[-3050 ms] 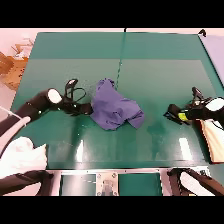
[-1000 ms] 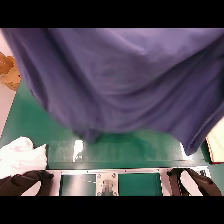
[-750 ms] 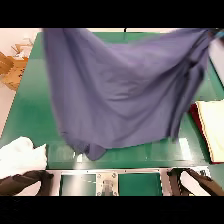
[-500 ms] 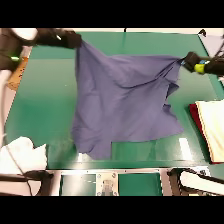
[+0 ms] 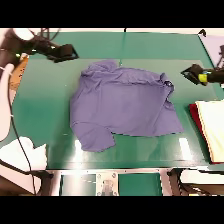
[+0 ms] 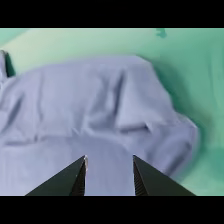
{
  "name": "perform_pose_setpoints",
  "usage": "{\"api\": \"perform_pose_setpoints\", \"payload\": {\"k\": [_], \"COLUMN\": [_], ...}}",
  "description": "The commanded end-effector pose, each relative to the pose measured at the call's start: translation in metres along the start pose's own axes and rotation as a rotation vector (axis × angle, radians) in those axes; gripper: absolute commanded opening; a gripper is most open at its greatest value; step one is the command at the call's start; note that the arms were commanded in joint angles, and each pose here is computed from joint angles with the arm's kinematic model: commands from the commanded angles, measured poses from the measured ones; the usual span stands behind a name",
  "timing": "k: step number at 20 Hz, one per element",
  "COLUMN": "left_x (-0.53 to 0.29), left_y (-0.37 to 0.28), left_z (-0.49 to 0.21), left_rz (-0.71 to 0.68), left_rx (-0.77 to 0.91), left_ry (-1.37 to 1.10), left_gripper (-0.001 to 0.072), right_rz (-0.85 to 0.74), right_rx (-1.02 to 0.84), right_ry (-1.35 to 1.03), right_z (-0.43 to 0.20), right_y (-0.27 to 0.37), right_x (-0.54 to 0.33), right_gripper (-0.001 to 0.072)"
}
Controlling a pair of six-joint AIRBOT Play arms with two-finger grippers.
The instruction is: Fold the shirts.
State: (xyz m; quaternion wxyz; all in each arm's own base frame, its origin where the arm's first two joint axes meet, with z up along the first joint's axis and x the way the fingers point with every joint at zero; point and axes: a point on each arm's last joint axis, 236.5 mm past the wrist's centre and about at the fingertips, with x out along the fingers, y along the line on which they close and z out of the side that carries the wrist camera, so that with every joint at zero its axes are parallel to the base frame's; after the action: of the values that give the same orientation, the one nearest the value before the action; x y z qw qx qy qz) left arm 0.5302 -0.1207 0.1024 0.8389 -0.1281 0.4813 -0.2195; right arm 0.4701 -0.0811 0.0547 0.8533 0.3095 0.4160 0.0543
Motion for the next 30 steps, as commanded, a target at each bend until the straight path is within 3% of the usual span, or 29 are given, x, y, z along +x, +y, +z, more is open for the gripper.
{"api": "perform_pose_setpoints", "payload": {"k": [1,5,7,13,17,21,22,23,24,26,28,30], "left_x": [-0.039,-0.036,-0.028,0.018,0.053,0.066,0.066,0.063,0.059,0.046,0.039,0.041], "left_y": [0.037,0.059,0.061,0.059,0.039,0.023,0.023,0.026,0.031,0.042,0.048,0.052], "left_z": [-0.078,-0.186,-0.232,-0.321,-0.319,-0.317,-0.312,-0.307,-0.303,-0.289,-0.276,-0.271], "left_rz": [-0.009,0.036,0.053,0.041,-0.097,-0.178,-0.186,-0.185,-0.178,-0.186,-0.190,-0.181], "left_rx": [-0.156,-0.315,-0.324,-0.474,-0.601,-0.620,-0.605,-0.569,-0.546,-0.523,-0.519,-0.497], "left_ry": [0.332,0.631,0.626,0.499,0.323,0.299,0.282,0.276,0.280,0.276,0.249,0.225], "left_gripper": [0.0611,0.0609,0.0425,0.0429,0.0428,0.0426,0.0404,0.0086,0.0029,0.0020,0.0020,0.0020], "right_rz": [-0.013,-0.087,-0.108,-0.112,-0.111,-0.111,-0.110,-0.106,-0.101,-0.111,-0.156,-0.178], "right_rx": [0.066,0.132,0.179,0.241,0.242,0.242,0.244,0.257,0.274,0.321,0.344,0.324], "right_ry": [0.045,0.033,0.038,0.078,0.077,0.078,0.084,0.092,0.099,0.101,0.141,0.249], "right_z": [-0.025,-0.065,-0.086,-0.114,-0.114,-0.114,-0.116,-0.118,-0.120,-0.125,-0.142,-0.174], "right_y": [-0.024,-0.057,-0.072,-0.083,-0.083,-0.083,-0.083,-0.084,-0.086,-0.101,-0.123,-0.133], "right_x": [-0.040,-0.055,-0.057,-0.049,-0.049,-0.049,-0.050,-0.053,-0.057,-0.070,-0.088,-0.098], "right_gripper": [0.0330,0.0329,0.0331,0.0332,0.0332,0.0331,0.0332,0.0333,0.0333,0.0337,0.0435,0.0435]}}
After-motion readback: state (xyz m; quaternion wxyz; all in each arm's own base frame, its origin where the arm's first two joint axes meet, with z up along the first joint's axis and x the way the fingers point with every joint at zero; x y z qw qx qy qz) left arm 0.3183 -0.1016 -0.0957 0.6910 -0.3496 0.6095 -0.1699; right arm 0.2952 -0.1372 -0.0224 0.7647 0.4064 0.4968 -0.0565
